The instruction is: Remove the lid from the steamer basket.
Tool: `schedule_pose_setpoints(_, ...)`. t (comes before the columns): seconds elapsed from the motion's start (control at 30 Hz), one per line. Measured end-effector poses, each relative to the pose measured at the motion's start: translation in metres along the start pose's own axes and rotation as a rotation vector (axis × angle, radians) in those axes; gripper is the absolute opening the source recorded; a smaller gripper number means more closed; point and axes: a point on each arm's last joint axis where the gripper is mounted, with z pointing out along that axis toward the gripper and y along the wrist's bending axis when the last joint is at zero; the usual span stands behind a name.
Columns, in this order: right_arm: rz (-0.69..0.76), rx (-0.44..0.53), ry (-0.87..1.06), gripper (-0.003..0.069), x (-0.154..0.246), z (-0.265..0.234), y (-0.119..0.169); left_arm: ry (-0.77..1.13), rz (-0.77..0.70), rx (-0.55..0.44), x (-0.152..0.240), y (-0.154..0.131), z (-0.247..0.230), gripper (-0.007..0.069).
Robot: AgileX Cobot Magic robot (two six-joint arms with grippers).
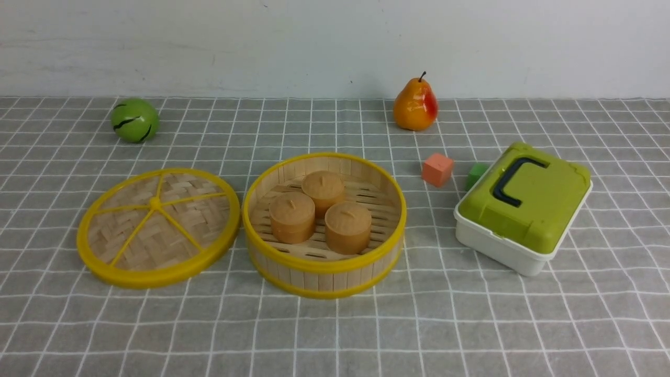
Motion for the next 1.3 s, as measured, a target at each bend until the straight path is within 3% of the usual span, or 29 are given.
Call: schedule_pose_setpoints(1.3, 0.0, 0.0, 0.0, 0.0241, 0.0, 0.0, 0.0, 0.014, 0.034, -0.002, 0.0015, 0.0002, 0.0001, -0.0013)
